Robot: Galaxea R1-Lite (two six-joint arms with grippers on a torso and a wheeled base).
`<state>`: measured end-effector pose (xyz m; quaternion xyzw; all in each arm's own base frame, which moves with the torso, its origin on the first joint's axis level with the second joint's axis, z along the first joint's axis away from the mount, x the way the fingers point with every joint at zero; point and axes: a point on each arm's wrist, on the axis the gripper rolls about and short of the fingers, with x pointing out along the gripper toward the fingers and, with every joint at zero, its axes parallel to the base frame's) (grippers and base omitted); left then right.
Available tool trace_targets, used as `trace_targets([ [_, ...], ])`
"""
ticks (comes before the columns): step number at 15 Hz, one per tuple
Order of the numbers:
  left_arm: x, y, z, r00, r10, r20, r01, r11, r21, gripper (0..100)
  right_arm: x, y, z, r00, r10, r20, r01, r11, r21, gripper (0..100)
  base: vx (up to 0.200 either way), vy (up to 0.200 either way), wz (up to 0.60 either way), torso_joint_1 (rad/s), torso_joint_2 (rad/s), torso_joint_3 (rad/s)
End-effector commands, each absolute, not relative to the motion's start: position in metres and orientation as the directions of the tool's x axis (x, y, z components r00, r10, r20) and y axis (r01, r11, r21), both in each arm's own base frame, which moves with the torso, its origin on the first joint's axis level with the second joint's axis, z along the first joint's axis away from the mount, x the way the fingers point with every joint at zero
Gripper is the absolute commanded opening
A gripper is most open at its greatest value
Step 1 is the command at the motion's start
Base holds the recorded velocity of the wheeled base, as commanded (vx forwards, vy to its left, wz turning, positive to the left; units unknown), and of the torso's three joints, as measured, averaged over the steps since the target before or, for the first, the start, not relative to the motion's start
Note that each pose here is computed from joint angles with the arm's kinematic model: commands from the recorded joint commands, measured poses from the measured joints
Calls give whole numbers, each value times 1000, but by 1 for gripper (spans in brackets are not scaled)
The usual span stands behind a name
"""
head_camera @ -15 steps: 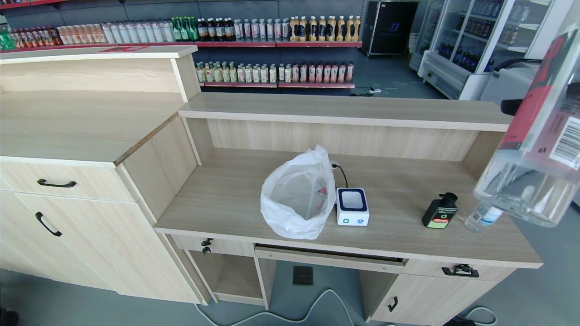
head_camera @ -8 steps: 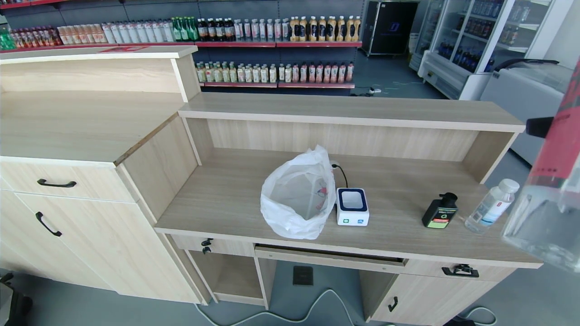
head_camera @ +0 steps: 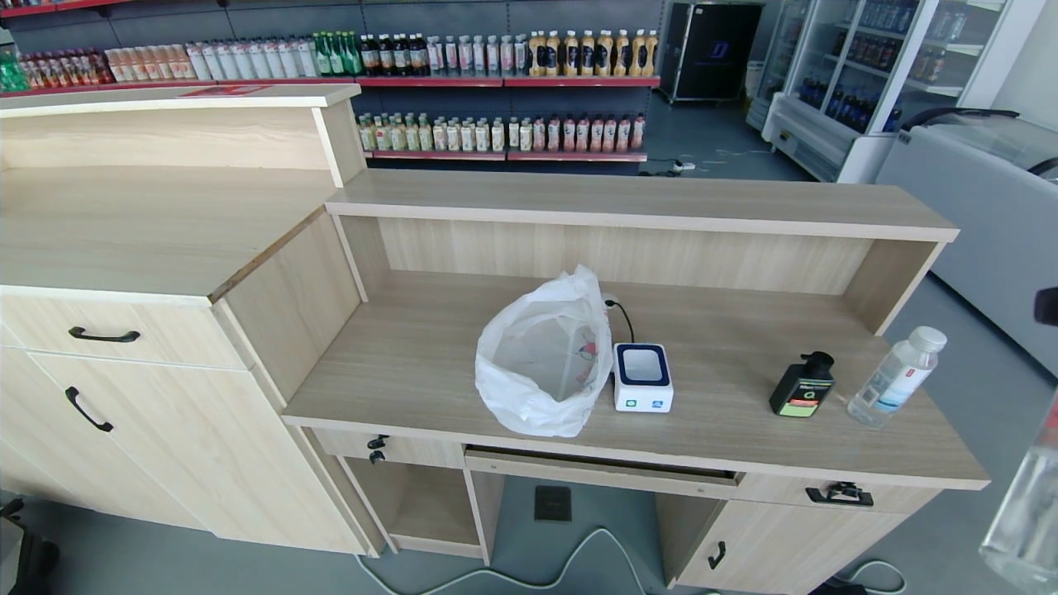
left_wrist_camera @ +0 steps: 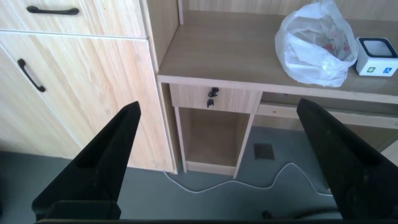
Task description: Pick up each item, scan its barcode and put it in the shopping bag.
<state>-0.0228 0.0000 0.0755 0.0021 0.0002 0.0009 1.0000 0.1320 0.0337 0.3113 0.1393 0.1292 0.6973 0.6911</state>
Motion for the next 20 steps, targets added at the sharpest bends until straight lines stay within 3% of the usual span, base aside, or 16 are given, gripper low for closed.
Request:
trace_targets([
  [1, -23, 0, 75, 1000, 2, 0, -2, 1000, 5, 100, 128, 33, 309, -3, 1000, 16, -928, -9, 372, 0, 0, 0, 0, 0, 0, 0],
  [5, -23, 0, 75, 1000, 2, 0, -2, 1000, 5, 100, 137, 33, 303, 16, 1000, 15, -928, 9, 373, 0, 0, 0, 0, 0, 0, 0],
  [7, -23, 0, 75, 1000, 2, 0, -2, 1000, 5, 100, 153, 30, 291, 84, 996, 12, -939, 75, 336, 0, 0, 0, 0, 0, 0, 0],
  [20, -23, 0, 75, 1000, 2, 0, -2, 1000, 5, 100, 145, 31, 287, 81, 997, 9, -931, 72, 358, 0, 0, 0, 0, 0, 0, 0],
])
